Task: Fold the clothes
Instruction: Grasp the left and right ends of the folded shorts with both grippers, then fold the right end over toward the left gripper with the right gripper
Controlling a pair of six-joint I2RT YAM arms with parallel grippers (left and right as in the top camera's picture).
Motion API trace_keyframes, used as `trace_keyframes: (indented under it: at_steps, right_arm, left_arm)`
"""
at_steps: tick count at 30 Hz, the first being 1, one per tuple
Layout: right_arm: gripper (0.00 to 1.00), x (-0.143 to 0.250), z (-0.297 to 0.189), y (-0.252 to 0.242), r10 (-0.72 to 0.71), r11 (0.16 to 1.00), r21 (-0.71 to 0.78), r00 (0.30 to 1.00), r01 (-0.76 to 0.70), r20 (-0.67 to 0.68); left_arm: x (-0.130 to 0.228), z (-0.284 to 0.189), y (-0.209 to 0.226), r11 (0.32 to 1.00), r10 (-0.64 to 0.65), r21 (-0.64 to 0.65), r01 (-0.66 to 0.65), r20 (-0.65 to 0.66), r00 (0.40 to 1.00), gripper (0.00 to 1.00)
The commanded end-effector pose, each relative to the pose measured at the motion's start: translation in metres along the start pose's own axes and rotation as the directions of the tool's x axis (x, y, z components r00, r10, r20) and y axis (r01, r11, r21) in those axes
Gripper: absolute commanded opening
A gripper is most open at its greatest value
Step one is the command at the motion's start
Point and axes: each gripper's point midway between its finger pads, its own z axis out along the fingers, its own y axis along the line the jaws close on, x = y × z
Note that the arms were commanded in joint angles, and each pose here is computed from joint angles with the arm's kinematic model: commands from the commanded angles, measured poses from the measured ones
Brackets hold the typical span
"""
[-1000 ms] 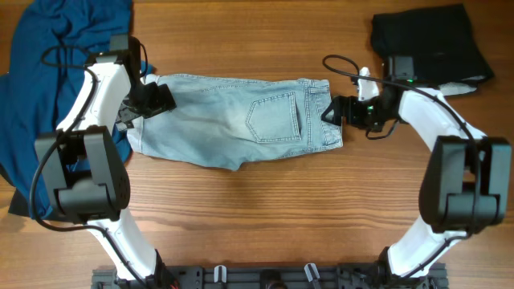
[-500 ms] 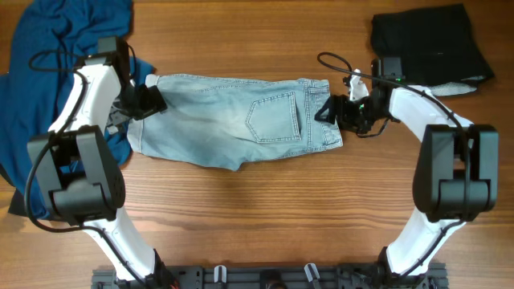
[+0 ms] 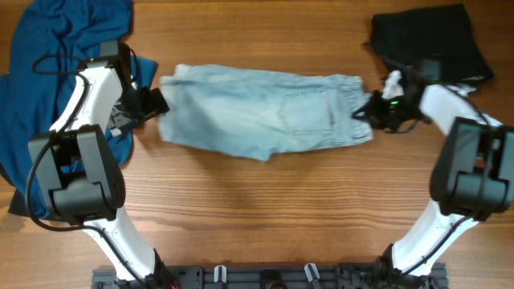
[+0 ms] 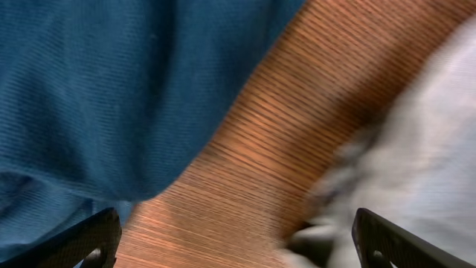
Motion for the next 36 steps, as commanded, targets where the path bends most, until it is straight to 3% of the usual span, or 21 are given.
trace_keyframes:
  at_steps: [1,6,8,9,10,11,12,18,20,29,36]
  right_arm:
    - [0.04,-0.029,-0.045,0.006,-0.111,0.994,0.031,0.991,0.109,0.072]
    - [0.04,-0.035,-0.071,0.031,-0.178,0.982,0.08,0.982,0.172,0.07]
    - [0.04,-0.034,-0.074,0.045,-0.208,0.976,0.081,0.976,0.202,0.071]
    - [0.04,-0.034,-0.074,0.054,-0.228,0.972,0.079,0.971,0.223,0.072]
    - [0.04,-0.033,-0.073,0.061,-0.243,0.968,0.077,0.967,0.238,0.071]
    - [0.04,-0.031,-0.07,0.068,-0.26,0.964,0.075,0.963,0.255,0.068]
    - [0.04,-0.029,-0.067,0.072,-0.269,0.962,0.073,0.961,0.265,0.063]
    - [0.04,-0.022,-0.056,0.089,-0.298,0.953,0.073,0.953,0.294,0.046]
    - [0.04,-0.021,-0.052,0.094,-0.312,0.948,0.073,0.949,0.309,0.045]
    - [0.04,-0.02,-0.057,0.107,-0.314,0.949,0.03,0.948,0.313,0.059]
    - [0.04,-0.018,-0.09,0.148,-0.389,0.92,-0.013,0.914,0.393,0.117]
  left_arm:
    - [0.002,0.005,-0.01,0.998,0.0,0.057,0.001,-0.019,1.0,1.0]
    - [0.0,0.002,-0.029,0.985,0.052,0.163,-0.05,-0.009,0.999,0.99]
    - [0.0,0.0,-0.043,0.966,0.096,0.241,-0.093,-0.002,0.995,0.89]
    - [0.0,-0.004,-0.056,0.941,0.133,0.312,-0.129,0.008,0.991,0.76]
    - [0.0,-0.008,-0.066,0.914,0.17,0.369,-0.166,0.021,0.985,0.51]
    - [0.001,-0.012,-0.077,0.881,0.203,0.428,-0.199,0.039,0.978,0.11]
    - [0.0,-0.015,-0.081,0.868,0.207,0.452,-0.206,0.047,0.977,0.04]
    - [-0.004,-0.007,-0.086,0.857,0.221,0.464,-0.226,0.065,0.973,0.04]
    - [0.002,0.0,-0.096,0.809,0.281,0.519,-0.278,0.074,0.957,0.04]
    - [0.016,0.056,-0.084,0.849,0.278,0.48,-0.222,-0.046,0.96,0.04]
    - [0.018,0.063,-0.084,0.85,0.279,0.479,-0.217,-0.06,0.959,0.04]
